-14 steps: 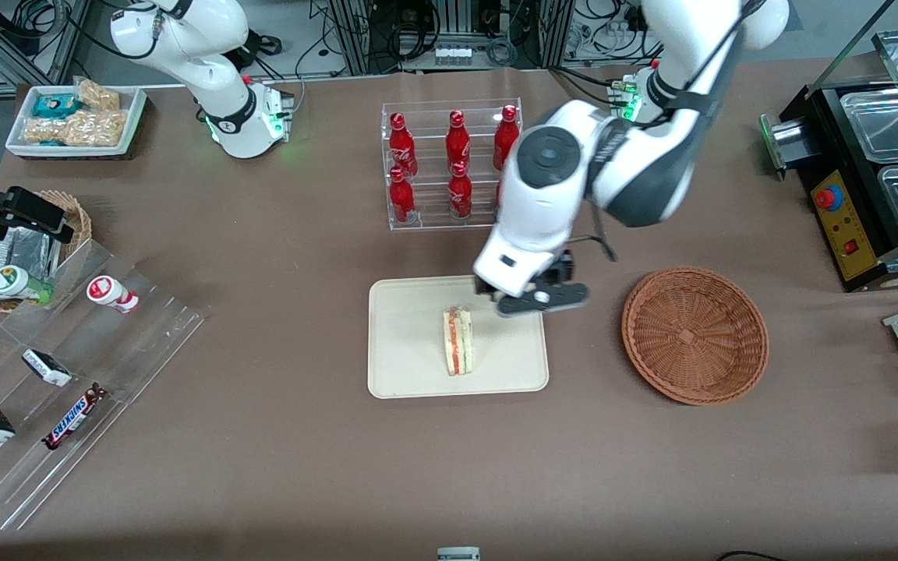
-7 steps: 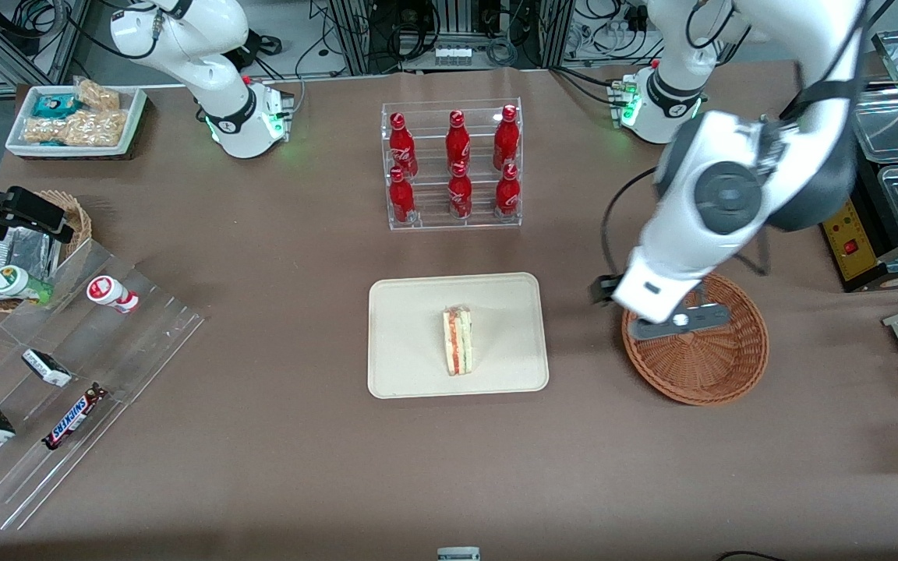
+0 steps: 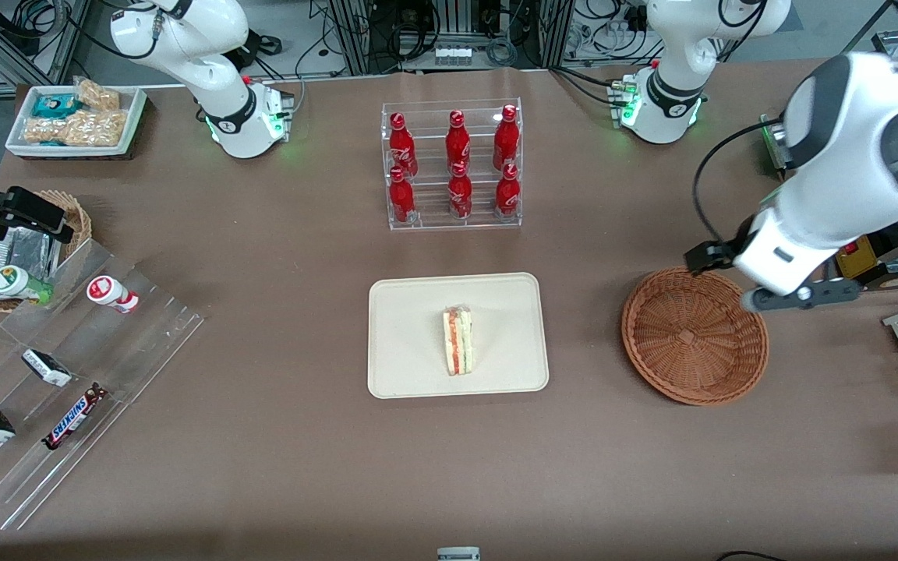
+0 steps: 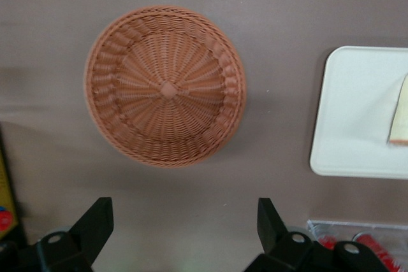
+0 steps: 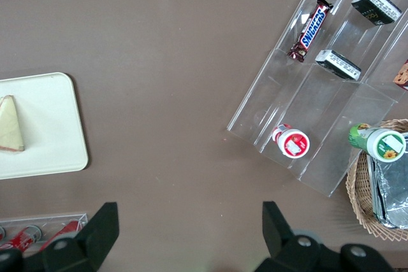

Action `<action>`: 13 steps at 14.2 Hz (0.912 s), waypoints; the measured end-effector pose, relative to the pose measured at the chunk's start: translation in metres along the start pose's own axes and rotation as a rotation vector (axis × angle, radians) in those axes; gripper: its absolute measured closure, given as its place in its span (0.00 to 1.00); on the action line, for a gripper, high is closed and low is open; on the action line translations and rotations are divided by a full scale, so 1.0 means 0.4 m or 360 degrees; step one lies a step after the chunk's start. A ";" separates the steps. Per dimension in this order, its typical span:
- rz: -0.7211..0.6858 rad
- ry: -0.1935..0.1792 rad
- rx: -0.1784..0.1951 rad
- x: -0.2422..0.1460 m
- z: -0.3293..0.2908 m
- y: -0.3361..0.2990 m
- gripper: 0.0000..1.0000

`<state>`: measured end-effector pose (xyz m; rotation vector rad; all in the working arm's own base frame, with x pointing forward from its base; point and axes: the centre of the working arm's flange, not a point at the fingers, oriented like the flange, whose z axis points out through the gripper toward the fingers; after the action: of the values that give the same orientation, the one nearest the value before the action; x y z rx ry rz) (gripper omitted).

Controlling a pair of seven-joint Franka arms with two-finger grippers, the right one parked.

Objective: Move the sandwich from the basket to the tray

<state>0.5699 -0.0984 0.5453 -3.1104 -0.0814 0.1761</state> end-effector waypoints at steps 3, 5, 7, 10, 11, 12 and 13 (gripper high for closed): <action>0.0097 0.0053 -0.0006 -0.051 -0.087 -0.059 0.00; 0.0131 0.0072 -0.0008 -0.082 -0.134 -0.109 0.00; 0.0151 0.0091 -0.0014 -0.102 -0.165 -0.164 0.00; 0.0151 0.0099 -0.0025 -0.104 -0.171 -0.188 0.00; 0.0158 0.0092 -0.0032 -0.104 -0.169 -0.181 0.00; 0.0165 0.0080 -0.0034 -0.106 -0.167 -0.175 0.00; 0.0168 0.0074 -0.0034 -0.107 -0.166 -0.172 0.00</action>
<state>0.5316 -0.0334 0.6178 -3.1396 0.0827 0.1056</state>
